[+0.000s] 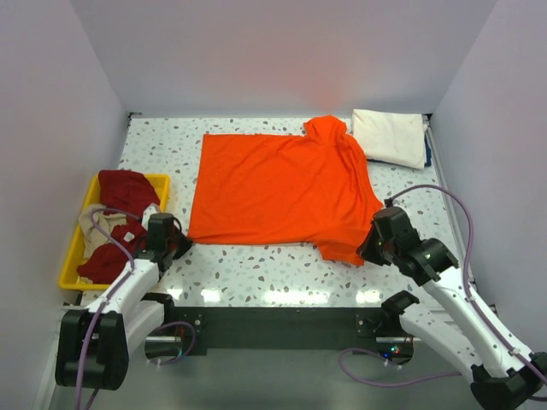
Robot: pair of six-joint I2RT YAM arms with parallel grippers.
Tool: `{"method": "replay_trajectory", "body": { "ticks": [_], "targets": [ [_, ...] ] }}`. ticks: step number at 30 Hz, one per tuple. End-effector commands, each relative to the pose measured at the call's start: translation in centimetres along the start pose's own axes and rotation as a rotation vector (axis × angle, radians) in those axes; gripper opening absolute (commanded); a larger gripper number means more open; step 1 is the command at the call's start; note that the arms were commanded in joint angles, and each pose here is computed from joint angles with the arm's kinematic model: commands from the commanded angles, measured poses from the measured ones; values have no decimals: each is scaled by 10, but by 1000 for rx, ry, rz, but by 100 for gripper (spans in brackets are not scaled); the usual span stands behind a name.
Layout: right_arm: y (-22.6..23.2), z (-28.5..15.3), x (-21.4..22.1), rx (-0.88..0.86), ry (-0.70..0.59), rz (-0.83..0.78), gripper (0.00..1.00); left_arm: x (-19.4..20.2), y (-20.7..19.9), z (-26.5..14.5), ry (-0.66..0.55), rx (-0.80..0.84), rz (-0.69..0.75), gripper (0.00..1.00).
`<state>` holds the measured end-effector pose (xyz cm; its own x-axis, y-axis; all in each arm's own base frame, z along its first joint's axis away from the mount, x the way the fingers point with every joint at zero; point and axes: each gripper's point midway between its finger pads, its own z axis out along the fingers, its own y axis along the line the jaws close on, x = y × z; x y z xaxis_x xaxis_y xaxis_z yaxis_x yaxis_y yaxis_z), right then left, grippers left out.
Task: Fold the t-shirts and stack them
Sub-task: Flatten the tshirt out, then fold the tshirt
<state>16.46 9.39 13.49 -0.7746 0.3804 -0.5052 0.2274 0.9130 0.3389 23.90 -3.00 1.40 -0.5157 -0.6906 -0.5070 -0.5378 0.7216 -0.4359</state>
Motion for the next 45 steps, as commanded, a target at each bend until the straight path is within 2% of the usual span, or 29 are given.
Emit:
{"method": "replay_trajectory", "body": {
  "ticks": [1,2,11,18,22,29,30,31,36,45],
  "targets": [
    [-4,-10,-7,15,-30,-22,2,-3,4,4,-21,-26,7,7],
    [-6,-11,-5,19,-26,-22,2,-4,2,3,-21,-24,9,0],
    [-17,-28,-1,24,-35,-14,3,-27,-9,-26,-71,-19,0,0],
    [-24,-32,16,-2,-2,-2,5,-16,-15,-38,-13,19,-27,0],
    [-19,-25,9,-16,-31,-3,4,-25,-29,-42,-38,74,-35,0],
    [38,14,-53,-40,-136,-53,0,-52,-71,-23,-28,126,-24,0],
    [40,32,-56,5,-106,-69,0,-57,-78,-14,-24,122,-24,0],
    [54,37,-73,-20,-127,-70,0,-58,-81,-4,-12,112,-21,0],
    [70,90,-100,-21,-39,-50,0,-75,-105,17,1,111,-21,0],
    [79,132,-151,-35,-29,-15,0,-89,-124,53,38,58,-20,0]
  ]
}}
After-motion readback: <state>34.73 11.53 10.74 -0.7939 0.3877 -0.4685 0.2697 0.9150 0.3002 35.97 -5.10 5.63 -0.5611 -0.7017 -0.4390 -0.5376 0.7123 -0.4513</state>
